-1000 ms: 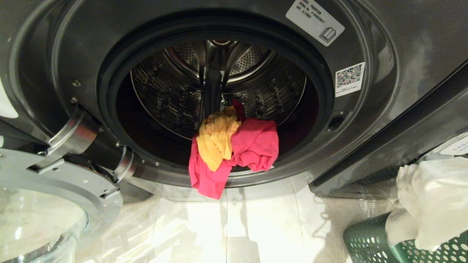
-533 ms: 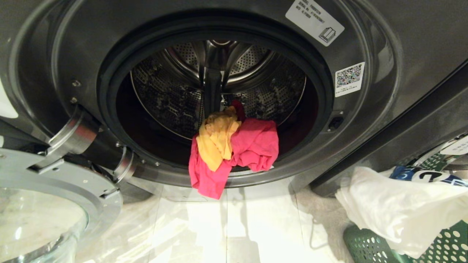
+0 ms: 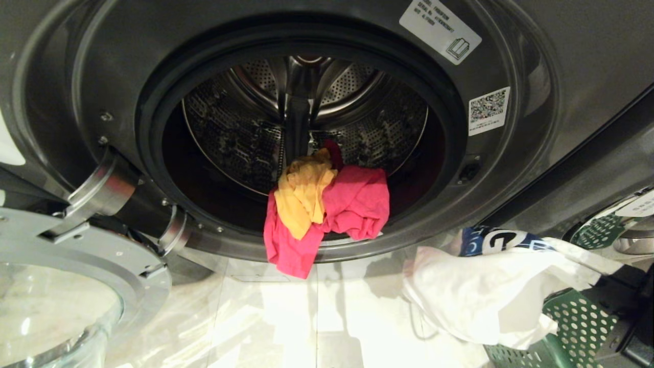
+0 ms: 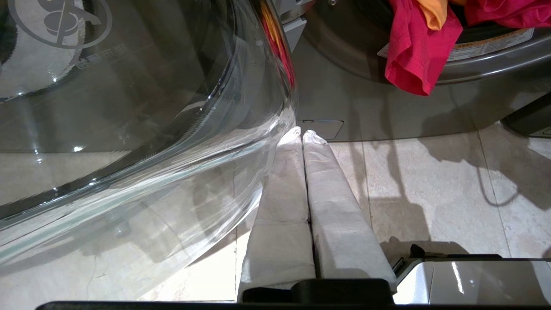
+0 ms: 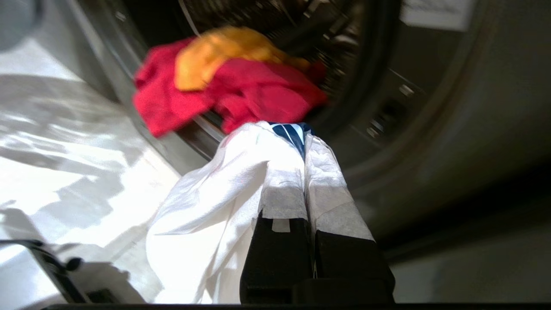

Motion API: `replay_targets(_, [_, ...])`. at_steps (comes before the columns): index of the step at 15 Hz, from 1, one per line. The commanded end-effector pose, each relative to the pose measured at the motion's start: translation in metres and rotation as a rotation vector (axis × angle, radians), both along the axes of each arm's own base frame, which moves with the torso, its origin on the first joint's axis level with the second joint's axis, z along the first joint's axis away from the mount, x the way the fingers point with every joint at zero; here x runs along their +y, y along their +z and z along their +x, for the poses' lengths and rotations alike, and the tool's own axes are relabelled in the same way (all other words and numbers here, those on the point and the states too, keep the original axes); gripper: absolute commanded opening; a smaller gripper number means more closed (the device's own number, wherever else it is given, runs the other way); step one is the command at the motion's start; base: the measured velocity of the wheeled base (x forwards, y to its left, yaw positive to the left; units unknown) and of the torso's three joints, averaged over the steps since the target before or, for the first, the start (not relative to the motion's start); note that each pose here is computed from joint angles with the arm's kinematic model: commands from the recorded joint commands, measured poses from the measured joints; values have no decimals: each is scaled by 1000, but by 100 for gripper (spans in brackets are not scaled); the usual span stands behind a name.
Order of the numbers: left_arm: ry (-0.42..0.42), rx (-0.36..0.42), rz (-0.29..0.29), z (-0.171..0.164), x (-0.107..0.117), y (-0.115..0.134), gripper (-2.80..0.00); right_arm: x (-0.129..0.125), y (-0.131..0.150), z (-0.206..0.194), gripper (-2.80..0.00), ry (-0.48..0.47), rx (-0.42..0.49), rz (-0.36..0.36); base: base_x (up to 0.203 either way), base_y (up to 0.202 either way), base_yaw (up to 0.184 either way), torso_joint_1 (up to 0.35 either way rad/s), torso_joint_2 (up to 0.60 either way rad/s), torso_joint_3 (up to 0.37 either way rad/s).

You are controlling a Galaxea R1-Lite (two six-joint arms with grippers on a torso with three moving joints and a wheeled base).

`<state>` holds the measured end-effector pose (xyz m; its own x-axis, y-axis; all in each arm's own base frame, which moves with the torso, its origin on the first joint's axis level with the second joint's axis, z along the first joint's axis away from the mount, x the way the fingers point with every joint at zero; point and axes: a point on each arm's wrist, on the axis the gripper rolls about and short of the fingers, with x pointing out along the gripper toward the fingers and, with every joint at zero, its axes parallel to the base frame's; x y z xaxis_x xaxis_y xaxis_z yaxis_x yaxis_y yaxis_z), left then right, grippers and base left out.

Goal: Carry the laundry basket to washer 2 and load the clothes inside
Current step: Place the clothes into the washing machine

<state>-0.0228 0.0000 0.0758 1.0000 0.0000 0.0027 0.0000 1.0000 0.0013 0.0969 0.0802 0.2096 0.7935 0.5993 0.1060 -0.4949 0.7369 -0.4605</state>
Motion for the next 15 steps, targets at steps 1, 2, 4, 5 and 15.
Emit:
replay_targets(1, [0,1,-1,0,0,0,-280,26,-5,8,-280,98,24,-7,0,0,0,0,0,0])
replay_targets(2, [0,1,0,0,0,0,-280,34,-5,8,-280,135,10,12,0,0,0,0,0,0])
replay_targets(4, [0,1,0,0,0,0,-280,44,-6,8,-280,175,-6,29,0,0,0,0,0,0])
replay_targets(5, [0,1,0,0,0,0,-280,51,-6,10,-280,194,-18,41,0,0,0,0,0,0])
replay_targets(15, [0,1,0,0,0,0,-280,123,5,50,-280,242,-211,209,0,0,0,0,0,0])
